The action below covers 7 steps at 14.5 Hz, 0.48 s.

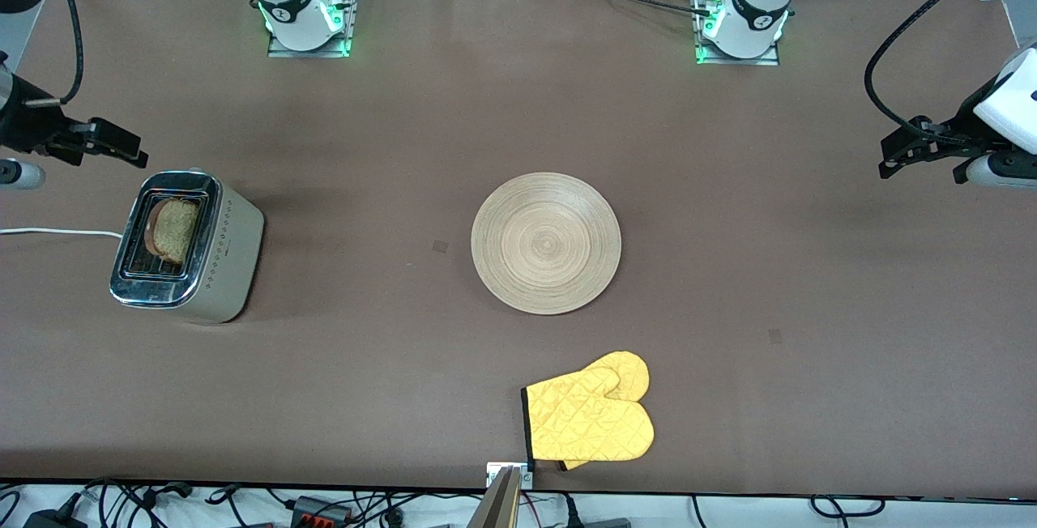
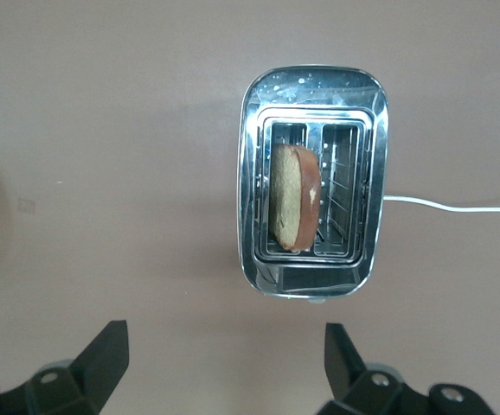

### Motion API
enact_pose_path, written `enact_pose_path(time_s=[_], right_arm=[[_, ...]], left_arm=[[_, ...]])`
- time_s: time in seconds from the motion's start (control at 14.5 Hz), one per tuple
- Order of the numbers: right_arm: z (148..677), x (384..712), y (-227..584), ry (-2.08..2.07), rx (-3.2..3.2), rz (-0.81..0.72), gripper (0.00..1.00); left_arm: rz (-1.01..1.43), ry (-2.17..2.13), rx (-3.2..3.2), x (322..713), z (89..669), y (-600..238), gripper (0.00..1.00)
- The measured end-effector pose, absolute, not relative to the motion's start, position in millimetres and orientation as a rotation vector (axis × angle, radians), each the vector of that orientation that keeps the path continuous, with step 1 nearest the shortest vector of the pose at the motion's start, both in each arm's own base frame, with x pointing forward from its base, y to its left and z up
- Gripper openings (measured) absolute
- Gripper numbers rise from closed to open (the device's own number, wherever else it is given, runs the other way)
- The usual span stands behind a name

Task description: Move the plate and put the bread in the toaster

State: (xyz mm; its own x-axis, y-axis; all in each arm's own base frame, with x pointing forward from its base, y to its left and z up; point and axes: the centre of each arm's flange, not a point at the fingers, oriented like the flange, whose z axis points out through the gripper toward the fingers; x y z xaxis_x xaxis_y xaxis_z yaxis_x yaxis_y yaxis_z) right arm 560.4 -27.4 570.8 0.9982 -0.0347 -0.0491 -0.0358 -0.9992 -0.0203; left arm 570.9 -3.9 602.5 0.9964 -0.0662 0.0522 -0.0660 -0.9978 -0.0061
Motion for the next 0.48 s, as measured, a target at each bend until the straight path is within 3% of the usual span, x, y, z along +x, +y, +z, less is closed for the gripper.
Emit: enact_pose_path(time_s=[0.48], right_arm=[[570.9, 560.2, -27.8, 0.051, -3.124, 0.041, 1.00]], left_arm=[[-0.082, 0.104, -3.134, 570.9, 602.5, -3.9, 1.00]])
